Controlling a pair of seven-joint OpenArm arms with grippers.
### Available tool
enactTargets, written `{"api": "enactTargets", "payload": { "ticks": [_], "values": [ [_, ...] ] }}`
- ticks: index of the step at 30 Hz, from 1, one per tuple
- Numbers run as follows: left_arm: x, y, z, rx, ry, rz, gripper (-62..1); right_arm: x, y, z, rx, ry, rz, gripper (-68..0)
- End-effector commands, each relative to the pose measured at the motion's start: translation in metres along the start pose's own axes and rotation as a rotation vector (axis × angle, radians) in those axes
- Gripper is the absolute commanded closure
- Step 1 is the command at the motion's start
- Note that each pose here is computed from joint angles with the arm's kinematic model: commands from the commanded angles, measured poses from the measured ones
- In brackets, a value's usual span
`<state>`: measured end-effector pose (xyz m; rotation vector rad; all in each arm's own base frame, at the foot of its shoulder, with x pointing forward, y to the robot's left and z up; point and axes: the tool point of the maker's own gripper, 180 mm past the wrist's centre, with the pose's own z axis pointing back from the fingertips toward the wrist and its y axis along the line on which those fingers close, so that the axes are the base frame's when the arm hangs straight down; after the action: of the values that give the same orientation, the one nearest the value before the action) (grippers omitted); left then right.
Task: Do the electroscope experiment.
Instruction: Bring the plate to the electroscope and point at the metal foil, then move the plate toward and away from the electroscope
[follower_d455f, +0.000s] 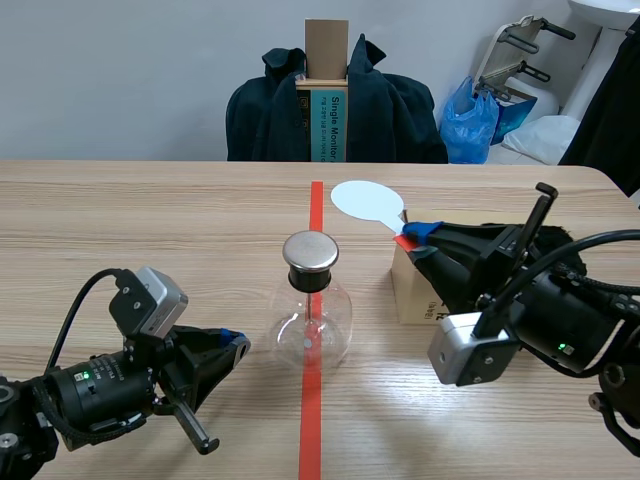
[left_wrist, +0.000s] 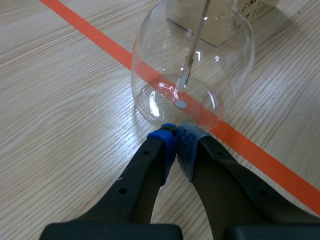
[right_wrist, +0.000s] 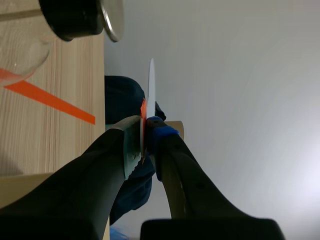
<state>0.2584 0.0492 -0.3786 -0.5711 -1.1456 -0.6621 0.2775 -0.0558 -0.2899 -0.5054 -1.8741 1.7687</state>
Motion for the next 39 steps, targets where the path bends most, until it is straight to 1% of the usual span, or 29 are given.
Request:
{"api": "enactTargets", "payload": {
  "ticks": [1,3,6,10,13,17,22,26,32,39],
  "values": [
    [0.018,0.001,-0.004,-0.004,-0.054,-0.012,-2.7,-0.006,-0.018,-0.006,-0.039,-0.005,0.036,-0.8],
    [0.018,0.001,-0.004,-0.004,-0.054,-0.012,-2.7,-0.006,-0.017,-0.007,-0.032,-0.008,0.042,-0.8],
    [0.018,0.001,-0.004,-0.004,-0.054,-0.012,-2.7,-0.004,-0.012,-0.007,0.002,-0.022,0.061,-0.8],
    [0.018,0.001,-0.004,-0.004,-0.054,-0.012,-2.7,0.001,-0.012,-0.008,0.009,-0.059,0.076,-0.8],
    [0.018,0.001,-0.004,-0.004,-0.054,-0.012,-2.7,0.006,-0.012,-0.009,0.011,-0.093,0.088,-0.8],
    [0.018,0.001,-0.004,-0.004,-0.054,-0.012,-2.7,0.016,-0.007,-0.007,0.037,-0.152,0.112,-0.8],
    [0.018,0.001,-0.004,-0.004,-0.054,-0.012,-2.7,0.031,-0.008,-0.004,0.022,-0.236,0.149,-0.8],
    [0.018,0.001,-0.004,-0.004,-0.054,-0.012,-2.7,0.039,-0.003,-0.002,0.045,-0.282,0.161,-0.8],
    [0.018,0.001,-0.004,-0.004,-0.054,-0.012,-2.7,0.044,0.002,0.000,0.063,-0.314,0.171,-0.8],
    [0.018,0.001,-0.004,-0.004,-0.054,-0.012,-2.7,0.048,0.000,0.001,0.051,-0.337,0.193,-0.8]
  ]
}}
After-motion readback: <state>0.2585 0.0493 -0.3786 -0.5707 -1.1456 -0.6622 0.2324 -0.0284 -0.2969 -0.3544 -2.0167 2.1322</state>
